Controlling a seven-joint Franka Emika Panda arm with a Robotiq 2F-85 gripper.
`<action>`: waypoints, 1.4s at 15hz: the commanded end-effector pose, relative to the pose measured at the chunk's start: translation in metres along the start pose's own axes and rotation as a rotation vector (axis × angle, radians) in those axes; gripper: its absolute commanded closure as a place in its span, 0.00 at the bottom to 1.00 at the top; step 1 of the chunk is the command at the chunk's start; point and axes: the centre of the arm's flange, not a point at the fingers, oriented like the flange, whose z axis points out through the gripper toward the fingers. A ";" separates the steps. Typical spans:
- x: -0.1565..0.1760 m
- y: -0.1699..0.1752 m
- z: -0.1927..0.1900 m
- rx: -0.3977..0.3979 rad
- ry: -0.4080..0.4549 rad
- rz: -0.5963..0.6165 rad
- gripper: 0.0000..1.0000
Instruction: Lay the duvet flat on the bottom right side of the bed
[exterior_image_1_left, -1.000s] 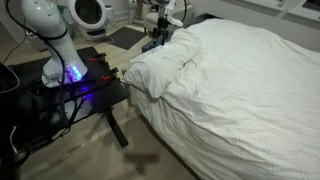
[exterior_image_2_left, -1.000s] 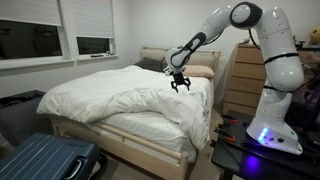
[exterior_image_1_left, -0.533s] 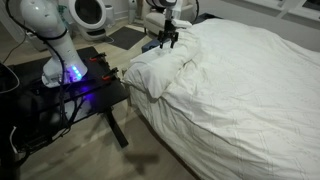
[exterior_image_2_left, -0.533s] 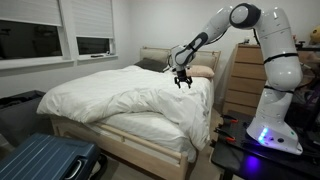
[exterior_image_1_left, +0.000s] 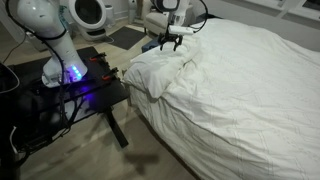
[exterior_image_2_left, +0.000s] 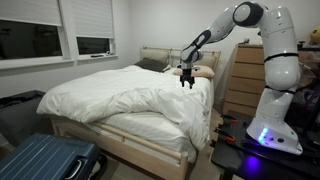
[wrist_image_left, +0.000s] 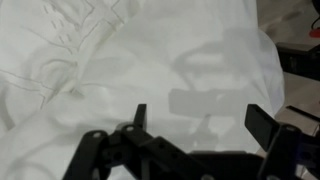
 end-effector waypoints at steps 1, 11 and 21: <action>-0.027 -0.023 0.004 -0.063 0.082 0.169 0.00; -0.083 -0.026 0.054 -0.210 0.262 0.643 0.00; -0.074 -0.012 0.112 -0.240 0.414 1.012 0.00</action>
